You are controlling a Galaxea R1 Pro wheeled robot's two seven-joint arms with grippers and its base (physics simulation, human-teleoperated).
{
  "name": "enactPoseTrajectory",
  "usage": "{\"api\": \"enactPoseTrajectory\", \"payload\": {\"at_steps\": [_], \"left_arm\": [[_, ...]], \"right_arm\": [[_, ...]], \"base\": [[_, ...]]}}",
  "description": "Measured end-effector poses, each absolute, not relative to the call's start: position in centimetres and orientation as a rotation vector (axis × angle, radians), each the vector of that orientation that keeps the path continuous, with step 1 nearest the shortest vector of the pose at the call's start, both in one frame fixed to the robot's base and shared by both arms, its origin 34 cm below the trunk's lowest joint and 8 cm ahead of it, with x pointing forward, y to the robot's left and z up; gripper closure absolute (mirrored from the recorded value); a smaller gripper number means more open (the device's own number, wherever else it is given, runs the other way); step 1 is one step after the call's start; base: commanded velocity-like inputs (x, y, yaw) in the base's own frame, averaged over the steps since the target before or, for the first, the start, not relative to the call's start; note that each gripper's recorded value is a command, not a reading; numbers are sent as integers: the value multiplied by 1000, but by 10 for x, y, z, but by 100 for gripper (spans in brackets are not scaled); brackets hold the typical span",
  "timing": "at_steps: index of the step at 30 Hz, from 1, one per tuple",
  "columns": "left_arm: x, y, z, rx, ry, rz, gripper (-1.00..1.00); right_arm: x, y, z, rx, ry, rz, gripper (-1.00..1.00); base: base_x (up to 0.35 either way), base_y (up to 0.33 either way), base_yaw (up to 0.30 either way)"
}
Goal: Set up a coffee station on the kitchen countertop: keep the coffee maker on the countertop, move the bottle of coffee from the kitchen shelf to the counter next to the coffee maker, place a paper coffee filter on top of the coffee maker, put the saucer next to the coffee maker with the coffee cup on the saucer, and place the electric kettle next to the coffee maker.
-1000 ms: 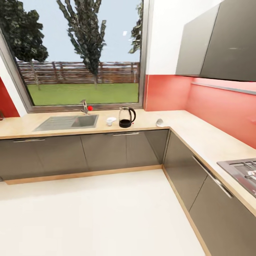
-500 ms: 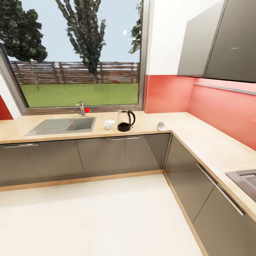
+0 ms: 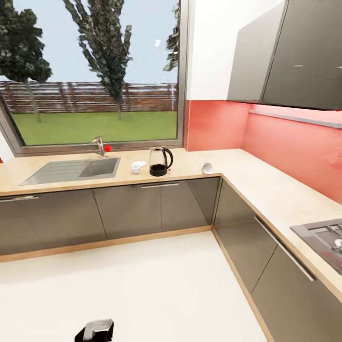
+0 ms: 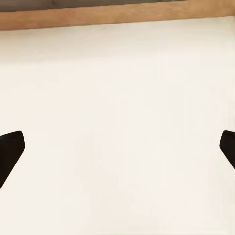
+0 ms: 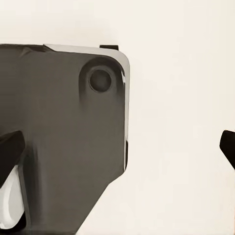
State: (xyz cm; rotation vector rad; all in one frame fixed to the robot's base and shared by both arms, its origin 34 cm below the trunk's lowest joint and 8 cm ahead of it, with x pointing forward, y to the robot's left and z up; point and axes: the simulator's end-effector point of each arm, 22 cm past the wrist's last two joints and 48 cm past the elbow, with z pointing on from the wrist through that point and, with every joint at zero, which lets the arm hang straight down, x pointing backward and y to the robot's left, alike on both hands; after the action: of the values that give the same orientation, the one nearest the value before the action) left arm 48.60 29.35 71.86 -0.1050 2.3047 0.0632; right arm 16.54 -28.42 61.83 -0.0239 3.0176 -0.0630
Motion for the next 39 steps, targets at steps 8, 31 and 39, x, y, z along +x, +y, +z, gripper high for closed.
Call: {"api": "enactPoseTrajectory", "payload": {"at_steps": [8,31,39], "left_arm": [[609,236,778,-98,2226,-47,-100],[791,144,951,54,2169,-155,-100],[791,148,949,74,2169,-139,-100]], "right_arm": [[153,-283,617,-20,3043,-59,-100],[152,-280,617,-23,3046,-50,-100],[152,-280,617,-22,3046,-49,-100]], "base": [[0,0,-260],[0,0,-154],[0,0,0]]}}
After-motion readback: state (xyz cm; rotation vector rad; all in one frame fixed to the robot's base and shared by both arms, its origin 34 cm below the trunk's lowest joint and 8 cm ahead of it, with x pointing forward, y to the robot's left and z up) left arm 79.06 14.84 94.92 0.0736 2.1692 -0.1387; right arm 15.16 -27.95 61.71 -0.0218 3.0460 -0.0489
